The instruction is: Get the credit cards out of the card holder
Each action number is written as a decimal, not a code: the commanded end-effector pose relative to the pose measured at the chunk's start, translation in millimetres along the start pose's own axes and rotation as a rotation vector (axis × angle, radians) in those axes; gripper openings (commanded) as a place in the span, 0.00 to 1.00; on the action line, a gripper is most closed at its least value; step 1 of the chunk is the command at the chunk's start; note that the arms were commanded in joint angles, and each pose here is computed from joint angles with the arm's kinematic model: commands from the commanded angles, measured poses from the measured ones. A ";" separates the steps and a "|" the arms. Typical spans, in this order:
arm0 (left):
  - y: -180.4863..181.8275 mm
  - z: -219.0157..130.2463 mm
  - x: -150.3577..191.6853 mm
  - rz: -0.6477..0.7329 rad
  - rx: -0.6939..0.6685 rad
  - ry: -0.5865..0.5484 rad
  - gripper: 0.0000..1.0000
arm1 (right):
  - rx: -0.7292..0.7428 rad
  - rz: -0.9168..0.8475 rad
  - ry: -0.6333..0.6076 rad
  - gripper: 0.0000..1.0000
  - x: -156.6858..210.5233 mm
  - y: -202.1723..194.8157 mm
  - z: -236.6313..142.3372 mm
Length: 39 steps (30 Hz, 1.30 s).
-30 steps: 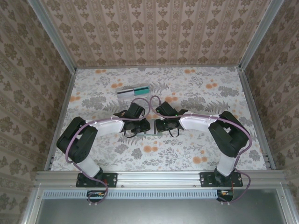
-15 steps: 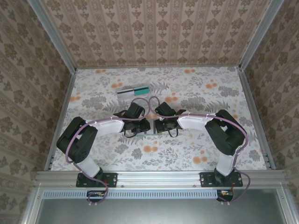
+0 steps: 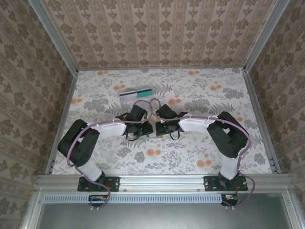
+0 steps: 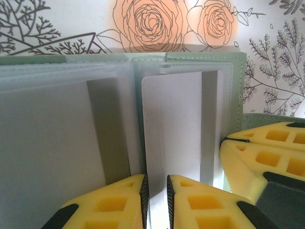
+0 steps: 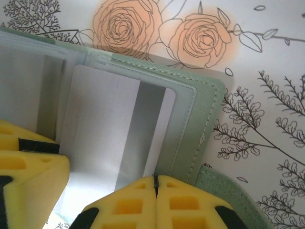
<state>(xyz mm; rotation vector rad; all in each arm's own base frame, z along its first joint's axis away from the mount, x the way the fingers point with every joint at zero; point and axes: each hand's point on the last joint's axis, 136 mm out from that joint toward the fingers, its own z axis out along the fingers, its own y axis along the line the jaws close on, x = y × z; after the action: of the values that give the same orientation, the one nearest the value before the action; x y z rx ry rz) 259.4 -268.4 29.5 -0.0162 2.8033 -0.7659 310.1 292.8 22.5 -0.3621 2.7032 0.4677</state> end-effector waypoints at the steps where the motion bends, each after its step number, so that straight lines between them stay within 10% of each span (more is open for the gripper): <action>1: 10.0 -6.6 3.1 -0.004 -0.044 0.008 0.21 | 0.011 -0.007 0.063 0.04 17.9 0.5 13.0; 39: 54.2 -16.3 10.4 -0.020 -0.105 0.010 0.20 | 0.010 -0.041 0.069 0.06 13.9 18.7 16.6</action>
<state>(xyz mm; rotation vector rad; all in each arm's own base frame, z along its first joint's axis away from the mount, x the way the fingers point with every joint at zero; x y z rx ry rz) 262.5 -227.0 30.4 -0.0515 2.7889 -0.6933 307.2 313.1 22.3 -0.4163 2.7026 0.4665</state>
